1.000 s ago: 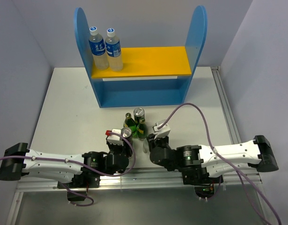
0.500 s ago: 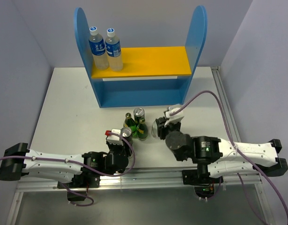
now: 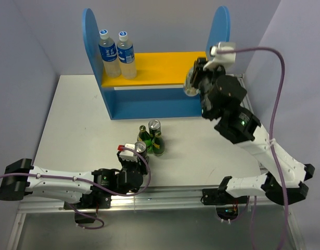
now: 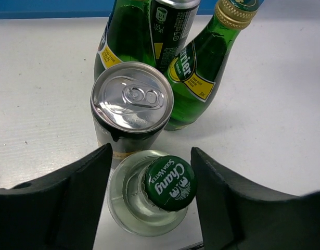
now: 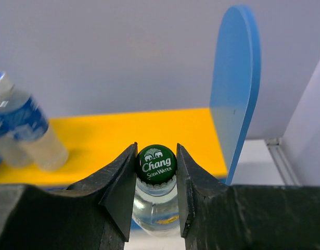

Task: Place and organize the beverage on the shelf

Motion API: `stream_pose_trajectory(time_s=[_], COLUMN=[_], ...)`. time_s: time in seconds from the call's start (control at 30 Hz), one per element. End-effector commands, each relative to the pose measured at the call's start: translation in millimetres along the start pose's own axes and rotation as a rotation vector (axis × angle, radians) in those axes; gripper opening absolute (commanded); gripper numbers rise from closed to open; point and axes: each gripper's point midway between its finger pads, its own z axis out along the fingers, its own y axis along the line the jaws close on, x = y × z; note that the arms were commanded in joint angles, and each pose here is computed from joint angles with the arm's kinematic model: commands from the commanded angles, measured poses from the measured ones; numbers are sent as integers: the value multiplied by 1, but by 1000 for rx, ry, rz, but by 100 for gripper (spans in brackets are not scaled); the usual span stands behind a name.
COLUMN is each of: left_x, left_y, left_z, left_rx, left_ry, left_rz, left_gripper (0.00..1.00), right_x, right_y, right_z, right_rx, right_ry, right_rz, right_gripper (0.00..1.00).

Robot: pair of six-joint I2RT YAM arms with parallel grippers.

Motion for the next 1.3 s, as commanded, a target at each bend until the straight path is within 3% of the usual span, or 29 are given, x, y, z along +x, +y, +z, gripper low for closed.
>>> stream_pose_trajectory(time_s=[0.0,0.13,0.37,0.57,0.77,0.8,0.83,0.9,0.93,0.97,1.03,1.07,1.27], left_x=[-4,-3,-3,-3,-2,-2,-3,-4,-4,-4,-5,-5,-11], left_y=[-2,-3,-2,1,3,2,2,2,1,1,1,2,0], left_z=[-1,-2,-3,-4,-4,-4,-4,-4,-4,-4,-4,-4,-4], left_rx=[13,23,27,22,17,21,19,19,20,18,14,14,10], left_ry=[0,6,12,15,12,13,11,11,12,11,11,11,1], left_rz=[-13,-13,-12,-18,-12,-10,-10,-7,-7,-7,-8,-5,-4], left_gripper=[69,71,73,80,88,89,90,93,93,94,94,95,95], right_x=[-58,-67,-29,-15,3,11,10,21,19,22,25,26,25], right_y=[2,-13,-32,-46,-57,-58,-59,-59,-60,-61,-62,-63,-65], right_z=[28,72,151,184,188,189,186,186,184,184,181,181,158], right_rx=[-22,52,122,170,199,204,204,206,207,212,217,219,196], right_ry=[-139,-156,-92,-67,-40,-27,-28,-15,-20,-17,-12,-11,-4], right_rz=[72,55,45,31,55,53,58,59,66,69,76,77,125], right_gripper=[0,0,0,0,1,7,31,56,77,85,98,100,100])
